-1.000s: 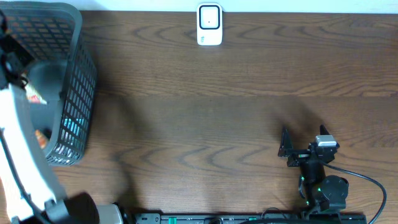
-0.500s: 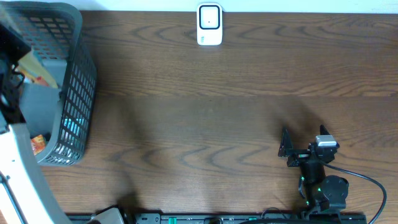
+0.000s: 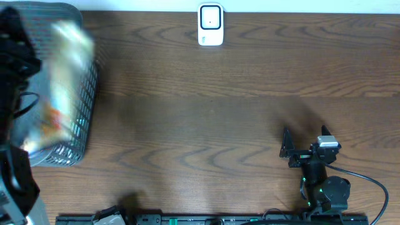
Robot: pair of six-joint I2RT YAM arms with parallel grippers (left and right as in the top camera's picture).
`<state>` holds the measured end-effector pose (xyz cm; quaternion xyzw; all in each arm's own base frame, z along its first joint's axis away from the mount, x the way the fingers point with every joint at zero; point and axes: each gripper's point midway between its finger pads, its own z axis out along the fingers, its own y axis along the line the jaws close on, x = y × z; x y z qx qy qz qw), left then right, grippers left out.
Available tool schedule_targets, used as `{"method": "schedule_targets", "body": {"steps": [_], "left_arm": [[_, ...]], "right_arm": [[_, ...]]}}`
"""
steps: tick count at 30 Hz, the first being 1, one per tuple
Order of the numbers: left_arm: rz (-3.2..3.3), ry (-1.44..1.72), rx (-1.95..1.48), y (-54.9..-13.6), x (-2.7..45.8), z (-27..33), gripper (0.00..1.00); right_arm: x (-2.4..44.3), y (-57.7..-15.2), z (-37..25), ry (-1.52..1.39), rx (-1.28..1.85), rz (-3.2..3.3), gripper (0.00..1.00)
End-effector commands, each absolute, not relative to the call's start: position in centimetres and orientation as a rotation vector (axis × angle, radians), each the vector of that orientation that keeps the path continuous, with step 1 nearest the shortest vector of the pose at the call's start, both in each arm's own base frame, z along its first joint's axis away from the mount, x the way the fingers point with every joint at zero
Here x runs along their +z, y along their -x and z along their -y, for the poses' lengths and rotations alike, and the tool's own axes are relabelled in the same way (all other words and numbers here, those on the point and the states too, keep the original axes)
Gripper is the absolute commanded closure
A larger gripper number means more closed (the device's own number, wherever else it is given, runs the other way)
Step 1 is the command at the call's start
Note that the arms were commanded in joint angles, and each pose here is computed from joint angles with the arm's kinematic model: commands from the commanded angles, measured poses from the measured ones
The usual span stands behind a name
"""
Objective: Scan the item barcode
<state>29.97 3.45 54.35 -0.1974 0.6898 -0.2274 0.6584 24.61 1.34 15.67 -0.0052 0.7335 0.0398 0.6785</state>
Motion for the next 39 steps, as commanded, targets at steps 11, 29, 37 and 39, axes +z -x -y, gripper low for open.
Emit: {"method": "schedule_targets", "body": {"steps": [11, 29, 37, 39], "left_arm": [[-2.129, 0.165, -0.861, -37.2, 41.2, 11.0, 0.93], [-2.888, 0.309, -0.07, -27.3, 26.5, 4.7, 0.29], [-3.095, 0.313, 0.008, -24.3, 21.2, 4.5, 0.06], [-3.138, 0.304, 0.029, -23.6, 19.5, 4.8, 0.06]], "right_arm": [[15.6, -24.6, -1.0, -0.008, 0.086, -1.649, 0.01], [15.6, -24.6, -1.0, -0.008, 0.085, -1.649, 0.01], [15.6, -24.6, -1.0, -0.008, 0.085, -1.649, 0.01], [15.6, -24.6, -1.0, -0.008, 0.086, -1.649, 0.01]]}}
